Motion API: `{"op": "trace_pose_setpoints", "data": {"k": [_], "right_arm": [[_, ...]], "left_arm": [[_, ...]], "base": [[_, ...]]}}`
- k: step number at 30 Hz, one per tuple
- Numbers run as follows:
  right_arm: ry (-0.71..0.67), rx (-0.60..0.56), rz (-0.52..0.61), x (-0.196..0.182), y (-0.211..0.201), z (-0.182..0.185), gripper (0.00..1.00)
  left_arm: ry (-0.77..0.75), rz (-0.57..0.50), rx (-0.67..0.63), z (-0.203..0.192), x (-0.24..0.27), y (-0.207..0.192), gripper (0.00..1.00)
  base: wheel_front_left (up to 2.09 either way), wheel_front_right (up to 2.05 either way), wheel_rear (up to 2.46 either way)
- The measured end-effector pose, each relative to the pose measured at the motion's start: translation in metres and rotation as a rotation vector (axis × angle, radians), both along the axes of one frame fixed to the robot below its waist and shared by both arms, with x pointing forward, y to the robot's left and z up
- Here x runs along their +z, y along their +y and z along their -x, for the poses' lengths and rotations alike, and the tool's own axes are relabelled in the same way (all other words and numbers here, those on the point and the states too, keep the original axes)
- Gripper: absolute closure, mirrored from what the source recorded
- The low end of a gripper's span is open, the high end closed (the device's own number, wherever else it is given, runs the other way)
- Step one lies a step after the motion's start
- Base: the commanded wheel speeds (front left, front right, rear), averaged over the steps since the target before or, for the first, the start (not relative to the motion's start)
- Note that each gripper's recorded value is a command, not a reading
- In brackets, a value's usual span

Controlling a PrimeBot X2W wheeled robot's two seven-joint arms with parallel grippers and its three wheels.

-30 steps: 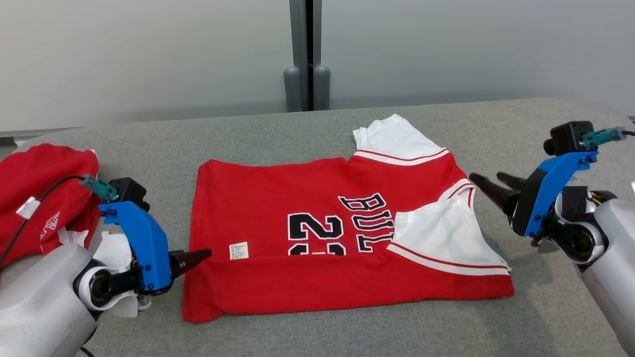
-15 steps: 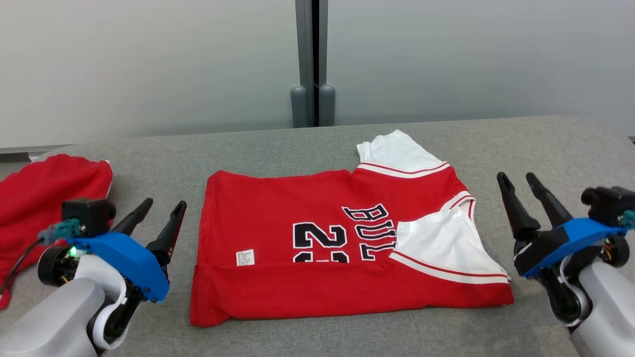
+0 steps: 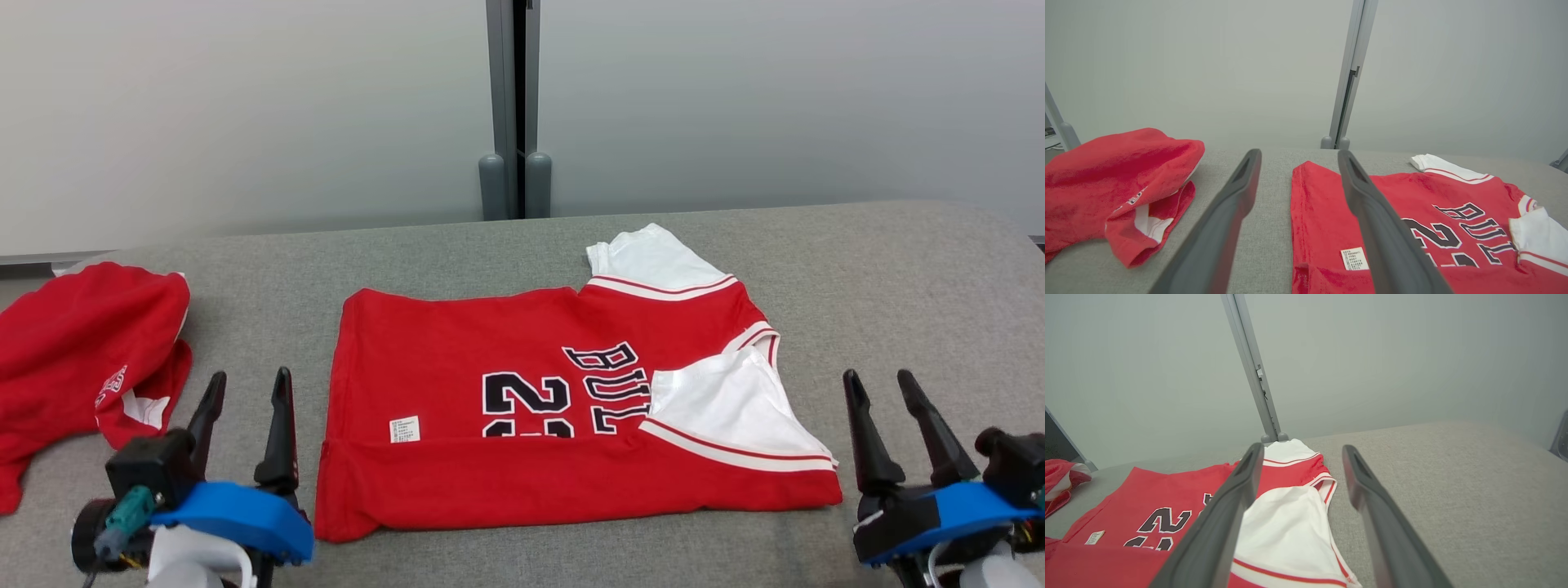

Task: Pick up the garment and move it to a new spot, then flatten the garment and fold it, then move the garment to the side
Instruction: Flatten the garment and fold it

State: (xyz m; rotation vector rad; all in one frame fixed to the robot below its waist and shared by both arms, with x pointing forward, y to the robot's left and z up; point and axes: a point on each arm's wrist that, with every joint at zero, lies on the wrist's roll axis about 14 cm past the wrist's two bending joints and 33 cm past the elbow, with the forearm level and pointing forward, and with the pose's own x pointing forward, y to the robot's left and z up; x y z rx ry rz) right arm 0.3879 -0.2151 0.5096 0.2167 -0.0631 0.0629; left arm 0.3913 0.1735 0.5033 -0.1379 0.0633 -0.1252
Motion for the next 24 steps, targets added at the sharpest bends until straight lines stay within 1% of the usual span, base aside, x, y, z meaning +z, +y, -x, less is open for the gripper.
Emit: {"op": "trace_pose_setpoints", "data": {"k": [3, 6, 11, 14, 17, 24], "right_arm": [[0.042, -0.025, 0.019, -0.016, -0.005, 0.012, 0.0], [0.081, -0.028, 0.025, -0.029, -0.003, 0.017, 0.0], [0.145, 0.003, 0.046, -0.05, 0.006, 0.019, 0.0], [0.194, 0.013, 0.062, -0.061, 0.006, 0.017, 0.0], [0.267, 0.011, 0.069, -0.075, 0.002, 0.017, 0.0], [0.454, -0.01, 0.056, -0.109, -0.007, 0.018, 0.0]], "left_arm": [[0.016, 0.021, 0.03, 0.015, -0.013, -0.001, 0.0], [0.048, 0.027, 0.02, 0.026, -0.029, -0.006, 0.0], [0.066, 0.017, -0.004, 0.027, -0.041, -0.006, 0.0], [0.103, 0.007, -0.021, 0.031, -0.054, -0.008, 0.0], [0.177, -0.001, -0.048, 0.037, -0.073, -0.01, 0.0], [0.413, -0.014, -0.143, 0.057, -0.116, -0.025, 0.0]], "base": [[0.0, 0.0, 0.0], [0.0, 0.0, 0.0], [0.0, 0.0, 0.0], [0.0, 0.0, 0.0], [0.0, 0.0, 0.0], [0.0, 0.0, 0.0]]}}
